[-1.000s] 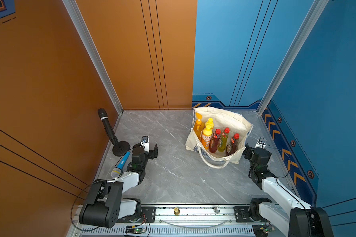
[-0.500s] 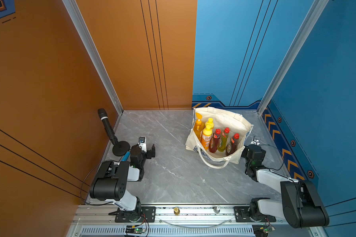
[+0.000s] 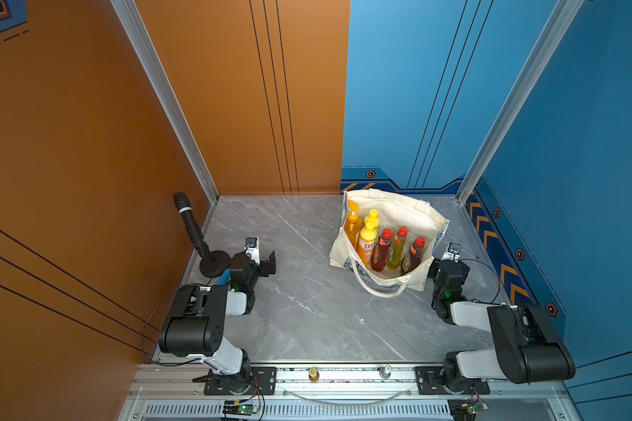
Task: Pack dish soap into the shopping bag
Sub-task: Reset both arms
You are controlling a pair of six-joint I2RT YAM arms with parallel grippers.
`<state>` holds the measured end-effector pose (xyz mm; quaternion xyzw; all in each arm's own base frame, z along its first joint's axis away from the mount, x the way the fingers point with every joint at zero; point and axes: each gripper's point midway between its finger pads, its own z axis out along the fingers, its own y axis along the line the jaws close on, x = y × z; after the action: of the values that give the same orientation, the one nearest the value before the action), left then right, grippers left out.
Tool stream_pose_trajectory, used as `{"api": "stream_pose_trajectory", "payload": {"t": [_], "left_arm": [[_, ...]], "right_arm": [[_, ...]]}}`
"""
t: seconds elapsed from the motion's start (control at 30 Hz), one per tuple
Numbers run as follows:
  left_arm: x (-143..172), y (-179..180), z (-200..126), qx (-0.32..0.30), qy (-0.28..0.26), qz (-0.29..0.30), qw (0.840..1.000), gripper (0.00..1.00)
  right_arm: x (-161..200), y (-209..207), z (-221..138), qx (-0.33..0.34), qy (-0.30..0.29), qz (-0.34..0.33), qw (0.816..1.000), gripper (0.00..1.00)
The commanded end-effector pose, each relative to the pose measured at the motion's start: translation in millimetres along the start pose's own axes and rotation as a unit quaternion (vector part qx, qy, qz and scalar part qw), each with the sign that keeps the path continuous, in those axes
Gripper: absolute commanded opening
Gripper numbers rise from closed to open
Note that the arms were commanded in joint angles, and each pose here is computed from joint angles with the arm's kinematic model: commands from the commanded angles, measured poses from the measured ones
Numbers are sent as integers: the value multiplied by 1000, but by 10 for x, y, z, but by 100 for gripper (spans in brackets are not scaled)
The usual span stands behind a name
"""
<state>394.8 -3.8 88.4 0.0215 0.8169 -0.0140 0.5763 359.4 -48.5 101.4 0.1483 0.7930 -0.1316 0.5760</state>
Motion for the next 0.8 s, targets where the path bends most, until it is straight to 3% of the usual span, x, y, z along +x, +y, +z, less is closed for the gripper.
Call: {"api": "stream_pose_trajectory", "payload": {"t": [0.0,0.63,0.77], "left_arm": [[-23,-14,11,7,0,-7,1000,98],[-18,-10,7,6,0,-6,1000,98],[-15,-11,7,6,1,-6,1000,98]], "right_arm": [[-158,88,49,-1,-18,-10,1000,100],[-138,190,100,-14,-7,-29,999,100],[-27,218,114,-46,-10,-18,999,100]]}}
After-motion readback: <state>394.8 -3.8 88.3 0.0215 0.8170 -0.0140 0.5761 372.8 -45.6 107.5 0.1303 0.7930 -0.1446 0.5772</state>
